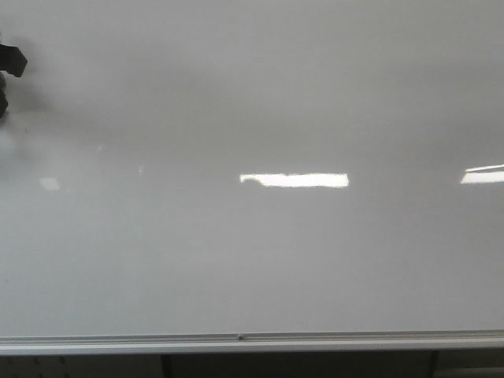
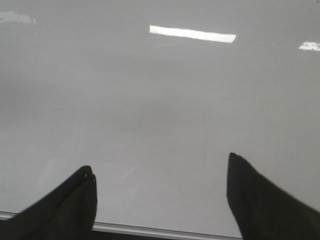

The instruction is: Write number 2 on whiteboard

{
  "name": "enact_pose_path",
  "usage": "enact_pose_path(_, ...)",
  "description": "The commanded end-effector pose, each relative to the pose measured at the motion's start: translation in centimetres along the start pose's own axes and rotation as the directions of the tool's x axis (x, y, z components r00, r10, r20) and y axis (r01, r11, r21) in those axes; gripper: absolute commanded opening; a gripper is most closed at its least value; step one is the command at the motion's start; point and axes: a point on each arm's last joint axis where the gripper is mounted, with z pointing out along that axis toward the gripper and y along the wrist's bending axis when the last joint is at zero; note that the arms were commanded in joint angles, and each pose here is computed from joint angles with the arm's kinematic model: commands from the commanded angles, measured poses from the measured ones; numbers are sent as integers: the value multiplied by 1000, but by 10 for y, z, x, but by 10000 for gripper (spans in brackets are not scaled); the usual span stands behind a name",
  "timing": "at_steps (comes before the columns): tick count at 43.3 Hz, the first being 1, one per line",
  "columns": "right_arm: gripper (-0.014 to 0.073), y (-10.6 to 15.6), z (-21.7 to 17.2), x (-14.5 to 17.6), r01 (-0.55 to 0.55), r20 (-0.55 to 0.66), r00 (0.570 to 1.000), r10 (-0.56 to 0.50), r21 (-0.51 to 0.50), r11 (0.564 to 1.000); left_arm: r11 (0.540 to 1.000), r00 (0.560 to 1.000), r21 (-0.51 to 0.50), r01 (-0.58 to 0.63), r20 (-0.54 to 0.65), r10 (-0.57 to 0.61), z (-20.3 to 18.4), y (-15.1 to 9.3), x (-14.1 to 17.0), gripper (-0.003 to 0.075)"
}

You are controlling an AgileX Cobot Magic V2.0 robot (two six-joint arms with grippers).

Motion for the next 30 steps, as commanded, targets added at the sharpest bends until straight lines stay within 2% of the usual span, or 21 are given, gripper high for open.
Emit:
enact_pose_path(1, 562, -1, -2, -16, 7, 98, 995, -8, 12, 1000, 1000, 995, 0, 6, 101, -6, -17, 0, -18, 177)
enact_pose_path(17, 562, -2, -2, -18, 12, 125, 992, -14, 16, 1000, 1000, 997, -16, -22, 67, 23, -24, 2, -15, -16)
enact_pose_path(21, 562, -1, -3, -19, 14, 106, 994, -15, 13, 1000, 998, 997, -19, -67, 42, 68, -37, 1, -14, -20)
enact_pose_path(30, 562, 2, -2, -35, 21, -53, 998, -24, -42, 999, 965, 964, 39, -260, -38, 262, -82, -17, -12, -20)
